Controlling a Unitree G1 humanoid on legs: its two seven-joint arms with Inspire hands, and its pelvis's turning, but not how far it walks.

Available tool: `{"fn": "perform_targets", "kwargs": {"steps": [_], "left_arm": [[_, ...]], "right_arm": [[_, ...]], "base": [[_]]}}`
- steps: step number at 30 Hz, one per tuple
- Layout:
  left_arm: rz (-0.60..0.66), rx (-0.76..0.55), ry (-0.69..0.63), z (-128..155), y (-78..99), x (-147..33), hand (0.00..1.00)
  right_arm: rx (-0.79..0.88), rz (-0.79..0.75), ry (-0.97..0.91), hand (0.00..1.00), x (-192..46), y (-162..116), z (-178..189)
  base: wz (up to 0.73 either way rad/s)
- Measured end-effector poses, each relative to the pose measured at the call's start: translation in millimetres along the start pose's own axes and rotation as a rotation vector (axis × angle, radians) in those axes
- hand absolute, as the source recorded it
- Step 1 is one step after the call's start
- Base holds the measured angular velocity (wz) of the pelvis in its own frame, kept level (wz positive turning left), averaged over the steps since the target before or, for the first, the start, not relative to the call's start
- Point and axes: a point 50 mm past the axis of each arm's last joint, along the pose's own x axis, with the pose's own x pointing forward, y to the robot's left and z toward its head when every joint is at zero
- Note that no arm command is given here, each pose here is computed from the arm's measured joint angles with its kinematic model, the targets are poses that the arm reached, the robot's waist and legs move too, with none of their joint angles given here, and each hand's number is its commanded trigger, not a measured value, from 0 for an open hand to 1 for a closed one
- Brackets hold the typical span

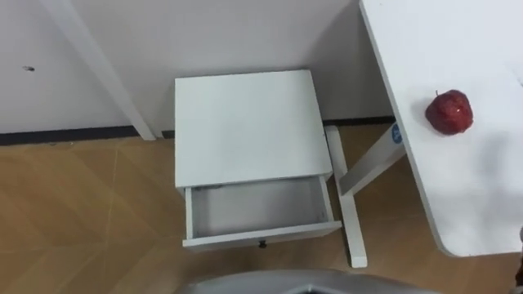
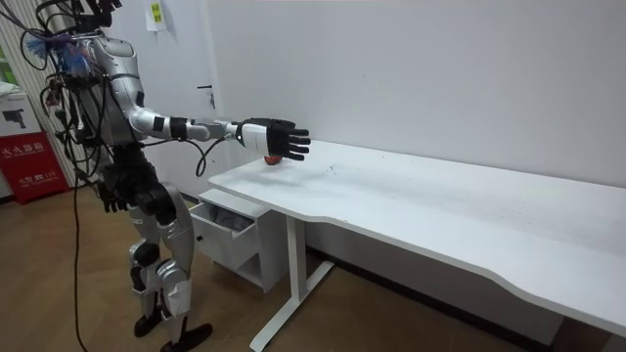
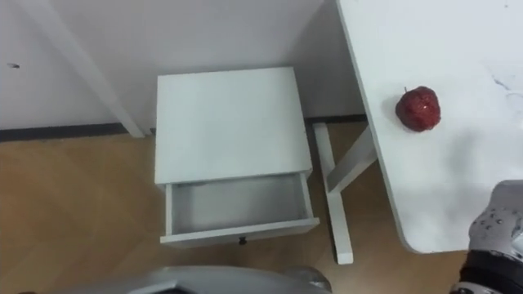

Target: Put apple and close drawer

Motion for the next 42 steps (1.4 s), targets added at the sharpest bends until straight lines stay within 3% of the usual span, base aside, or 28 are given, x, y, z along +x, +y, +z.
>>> {"fn": "perform_targets", "kwargs": {"steps": [8,23,42], "left_arm": [[-0.046,0.049,-0.043,10.6,-6.4,-0.2,0.00],[-0.092,0.049,-0.054,11.9,-7.4,-0.7,0.00],[-0.089,0.052,-0.037,5.4,-6.9,-1.4,0.00]], "right_arm": [[-0.286,0.294,0.017,0.00,-16.8,18.8,-29.3],[-0.481,0.556,-0.008,0.00,-28.8,28.8,-41.8],[-0.540,0.647,0.025,0.00,-26.7,28.7,-49.5]], "base": [[0.02],[0.00],[0.00]]}}
